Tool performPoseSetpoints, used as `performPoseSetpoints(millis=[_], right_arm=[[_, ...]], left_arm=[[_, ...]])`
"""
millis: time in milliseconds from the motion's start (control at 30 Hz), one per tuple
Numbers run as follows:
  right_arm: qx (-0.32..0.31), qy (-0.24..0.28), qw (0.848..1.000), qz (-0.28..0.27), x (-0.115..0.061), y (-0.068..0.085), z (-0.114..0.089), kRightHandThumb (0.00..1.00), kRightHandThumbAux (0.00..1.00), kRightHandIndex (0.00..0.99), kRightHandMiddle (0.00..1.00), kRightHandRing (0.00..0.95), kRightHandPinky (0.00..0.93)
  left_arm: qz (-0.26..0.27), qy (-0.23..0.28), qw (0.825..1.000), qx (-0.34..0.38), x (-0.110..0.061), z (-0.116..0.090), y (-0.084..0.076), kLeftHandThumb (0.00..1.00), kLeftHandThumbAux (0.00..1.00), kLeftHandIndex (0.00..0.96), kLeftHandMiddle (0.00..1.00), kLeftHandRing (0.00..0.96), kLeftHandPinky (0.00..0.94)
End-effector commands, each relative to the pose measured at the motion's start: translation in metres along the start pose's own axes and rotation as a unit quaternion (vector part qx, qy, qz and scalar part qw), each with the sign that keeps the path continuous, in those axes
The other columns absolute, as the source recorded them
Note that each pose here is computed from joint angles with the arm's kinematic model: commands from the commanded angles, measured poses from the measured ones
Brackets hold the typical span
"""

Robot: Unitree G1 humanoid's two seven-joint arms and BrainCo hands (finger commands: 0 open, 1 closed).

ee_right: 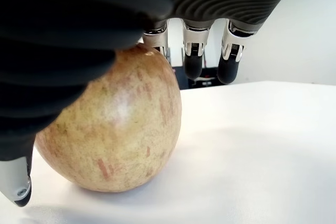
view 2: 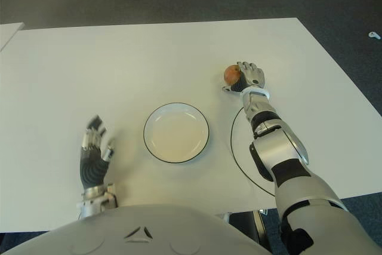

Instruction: Put the apples into the plate.

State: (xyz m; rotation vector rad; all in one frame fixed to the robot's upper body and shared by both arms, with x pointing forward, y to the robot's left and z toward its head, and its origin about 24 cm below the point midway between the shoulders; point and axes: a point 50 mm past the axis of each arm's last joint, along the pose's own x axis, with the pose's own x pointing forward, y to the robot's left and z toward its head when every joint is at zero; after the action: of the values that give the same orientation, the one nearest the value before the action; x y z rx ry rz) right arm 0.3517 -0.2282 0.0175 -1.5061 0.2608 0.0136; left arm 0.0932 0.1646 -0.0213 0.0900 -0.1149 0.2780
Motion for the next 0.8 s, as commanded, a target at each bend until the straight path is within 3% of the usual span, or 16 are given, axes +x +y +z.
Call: performPoseSetpoints(millis=[33, 233, 367, 433, 467, 500, 633, 800], right_arm=[[-0.004, 0.008, 0.994, 0.108, -0.0249, 0.0539, -0.0026, 0.18, 0.541, 0.013, 0.065, 0.031, 0.012], [-0.005, 0.009, 0.994, 0.109, -0.0248, 0.0535, -0.0036, 0.197, 0.543, 0.012, 0.07, 0.037, 0.007], [-0.003, 0.014, 0.994, 0.112, -0.0264, 0.0558, -0.0062, 0.231, 0.553, 0.062, 0.146, 0.123, 0.106], [-0.003, 0.017, 0.994, 0.11, -0.027, 0.0562, -0.0082, 0.264, 0.56, 0.153, 0.239, 0.23, 0.195], [-0.004, 0.018, 0.994, 0.107, -0.0273, 0.0561, -0.0101, 0.292, 0.568, 0.221, 0.335, 0.34, 0.291], [-0.005, 0.019, 0.994, 0.105, -0.0275, 0.0559, -0.0112, 0.432, 0.621, 0.295, 0.423, 0.418, 0.375], [-0.014, 0.009, 0.996, 0.087, -0.0266, 0.0543, -0.0061, 0.64, 0.695, 0.402, 0.586, 0.58, 0.55], [-0.015, 0.01, 0.996, 0.083, -0.0265, 0.0543, -0.0049, 0.694, 0.711, 0.43, 0.668, 0.66, 0.647]], left_arm=[[-0.009, 0.065, 0.998, 0.016, -0.0161, -0.0158, 0.0056, 0.129, 0.586, 0.071, 0.03, 0.018, 0.018], [-0.006, 0.062, 0.998, 0.005, -0.0152, -0.0158, 0.0036, 0.172, 0.568, 0.081, 0.043, 0.022, 0.022], [-0.007, 0.06, 0.998, 0.001, -0.0148, -0.0157, 0.0028, 0.183, 0.56, 0.083, 0.047, 0.023, 0.024], [-0.008, 0.059, 0.998, 0.001, -0.0142, -0.0157, 0.0022, 0.186, 0.557, 0.081, 0.046, 0.023, 0.024], [-0.009, 0.057, 0.998, 0.002, -0.0137, -0.0154, 0.0018, 0.186, 0.554, 0.08, 0.045, 0.022, 0.021], [-0.01, 0.056, 0.998, 0.003, -0.0133, -0.0152, 0.0015, 0.183, 0.555, 0.077, 0.042, 0.021, 0.016], [-0.011, 0.054, 0.998, 0.01, -0.0113, -0.0141, 0.0022, 0.173, 0.559, 0.074, 0.04, 0.021, 0.013], [-0.013, 0.051, 0.999, 0.014, -0.0098, -0.0132, 0.0024, 0.165, 0.563, 0.074, 0.041, 0.023, 0.015]])
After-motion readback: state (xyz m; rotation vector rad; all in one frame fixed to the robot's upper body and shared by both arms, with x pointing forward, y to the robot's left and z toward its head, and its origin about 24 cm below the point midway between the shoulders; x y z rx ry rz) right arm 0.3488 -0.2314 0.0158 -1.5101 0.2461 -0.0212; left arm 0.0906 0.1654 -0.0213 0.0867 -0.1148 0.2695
